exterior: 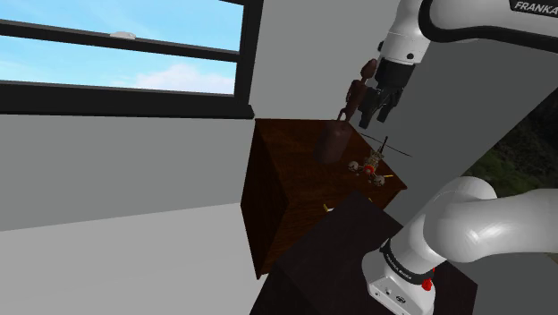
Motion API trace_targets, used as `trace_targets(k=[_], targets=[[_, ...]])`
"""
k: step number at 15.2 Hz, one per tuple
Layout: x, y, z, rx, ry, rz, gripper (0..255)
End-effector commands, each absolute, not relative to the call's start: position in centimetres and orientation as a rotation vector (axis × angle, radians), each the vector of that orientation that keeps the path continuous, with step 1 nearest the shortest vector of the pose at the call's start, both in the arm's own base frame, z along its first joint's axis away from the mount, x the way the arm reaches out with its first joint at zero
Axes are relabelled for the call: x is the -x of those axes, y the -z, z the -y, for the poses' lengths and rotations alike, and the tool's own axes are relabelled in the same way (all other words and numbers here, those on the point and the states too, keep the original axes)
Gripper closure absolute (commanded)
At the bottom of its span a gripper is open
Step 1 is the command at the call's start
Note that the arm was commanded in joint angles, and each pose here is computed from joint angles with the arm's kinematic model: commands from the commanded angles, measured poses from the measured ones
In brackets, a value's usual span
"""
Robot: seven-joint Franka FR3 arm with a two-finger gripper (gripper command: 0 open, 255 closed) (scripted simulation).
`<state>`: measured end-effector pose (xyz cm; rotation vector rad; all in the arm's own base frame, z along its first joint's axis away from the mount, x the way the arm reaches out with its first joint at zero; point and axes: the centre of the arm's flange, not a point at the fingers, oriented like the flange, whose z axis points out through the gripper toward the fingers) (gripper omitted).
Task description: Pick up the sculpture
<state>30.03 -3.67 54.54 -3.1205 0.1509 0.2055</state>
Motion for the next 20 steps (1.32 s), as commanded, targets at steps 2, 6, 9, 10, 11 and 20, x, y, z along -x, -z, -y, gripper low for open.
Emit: trace_targets(k=[2, 6, 9, 10, 11, 20], targets=[[-30.5, -54.3, 4.7, 3.121, -0.18, -0.165, 0], [-32.4, -53.6, 9.1, 3.121, -0.079, -0.22, 0], [-33.7, -53.1, 12.4, 3.118, -0.003, -0.26, 0], [-34.1, -53.0, 13.5, 3.117, 0.023, -0.274, 0], [-34.5, -52.9, 14.6, 3.115, 0.048, -0.288, 0], [-37.9, -52.0, 24.7, 3.088, 0.276, -0.408, 0]])
